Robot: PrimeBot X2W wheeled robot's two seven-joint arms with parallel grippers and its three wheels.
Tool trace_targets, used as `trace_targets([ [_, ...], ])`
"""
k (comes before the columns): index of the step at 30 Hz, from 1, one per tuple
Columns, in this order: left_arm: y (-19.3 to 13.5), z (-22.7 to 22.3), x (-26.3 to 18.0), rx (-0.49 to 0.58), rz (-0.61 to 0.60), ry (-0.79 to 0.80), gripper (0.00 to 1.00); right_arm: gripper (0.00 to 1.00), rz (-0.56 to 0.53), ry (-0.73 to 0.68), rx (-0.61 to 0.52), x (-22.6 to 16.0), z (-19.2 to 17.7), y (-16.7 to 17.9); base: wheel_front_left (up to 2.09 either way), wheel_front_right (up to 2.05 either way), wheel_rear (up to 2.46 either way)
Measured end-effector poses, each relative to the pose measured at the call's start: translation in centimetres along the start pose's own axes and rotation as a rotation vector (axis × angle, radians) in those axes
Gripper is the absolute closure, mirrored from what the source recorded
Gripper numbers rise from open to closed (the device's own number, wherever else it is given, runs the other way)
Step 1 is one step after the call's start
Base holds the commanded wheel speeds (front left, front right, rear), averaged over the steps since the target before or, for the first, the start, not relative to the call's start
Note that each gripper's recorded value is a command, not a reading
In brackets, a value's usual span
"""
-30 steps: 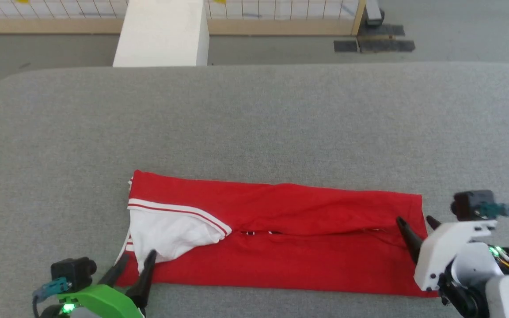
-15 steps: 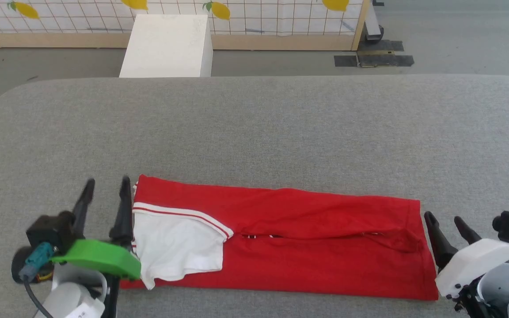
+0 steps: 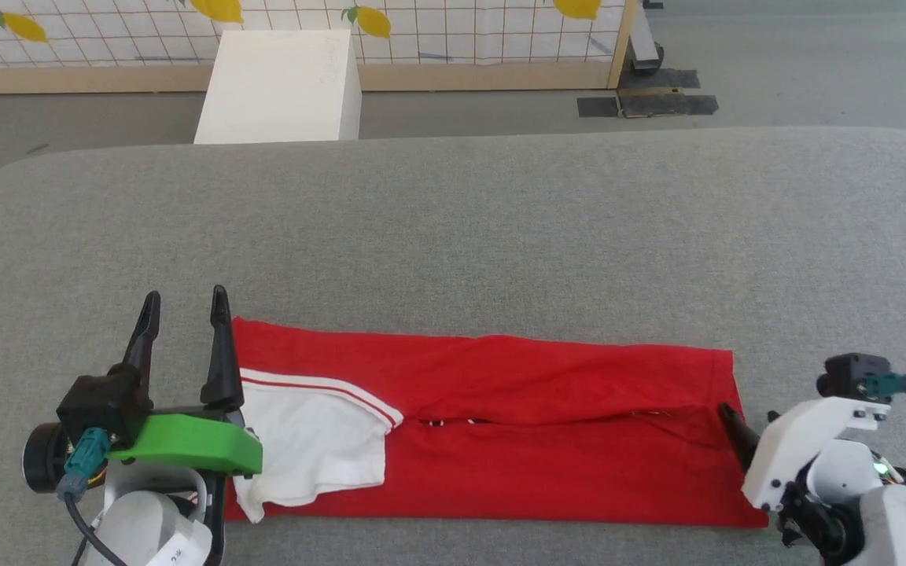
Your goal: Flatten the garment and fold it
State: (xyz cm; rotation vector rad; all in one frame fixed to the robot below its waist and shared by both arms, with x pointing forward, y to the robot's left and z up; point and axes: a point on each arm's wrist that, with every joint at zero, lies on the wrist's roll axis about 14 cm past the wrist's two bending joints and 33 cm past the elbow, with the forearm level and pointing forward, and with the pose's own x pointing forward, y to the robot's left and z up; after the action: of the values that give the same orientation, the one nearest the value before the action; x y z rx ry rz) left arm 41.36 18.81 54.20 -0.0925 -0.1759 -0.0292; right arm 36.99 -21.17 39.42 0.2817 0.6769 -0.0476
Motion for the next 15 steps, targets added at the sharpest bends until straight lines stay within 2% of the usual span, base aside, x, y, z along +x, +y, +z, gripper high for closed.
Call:
trace_targets([
  [10,0.2,-0.9,-0.1,-0.007,-0.005,0.017,0.00,0.00,0.013,0.194,-0.054,1.8,-2.1,1.1,0.00,0.00,0.00],
  [11,0.3,-1.1,-0.1,-0.010,-0.003,0.021,0.00,0.30,0.016,0.211,-0.059,1.8,-2.2,1.2,0.00,0.00,0.00],
  [12,0.3,-1.2,-0.1,-0.010,-0.003,0.024,0.00,0.55,0.021,0.227,-0.066,1.9,-2.3,1.3,0.00,0.00,0.00],
  [14,0.5,-1.4,-0.2,-0.009,-0.002,0.030,0.00,0.81,0.034,0.256,-0.076,1.9,-2.6,1.7,0.00,0.00,0.00],
  [15,0.6,-1.4,-0.3,-0.010,0.000,0.031,0.00,1.00,0.037,0.262,-0.083,1.9,-2.6,1.9,0.00,0.00,0.00],
])
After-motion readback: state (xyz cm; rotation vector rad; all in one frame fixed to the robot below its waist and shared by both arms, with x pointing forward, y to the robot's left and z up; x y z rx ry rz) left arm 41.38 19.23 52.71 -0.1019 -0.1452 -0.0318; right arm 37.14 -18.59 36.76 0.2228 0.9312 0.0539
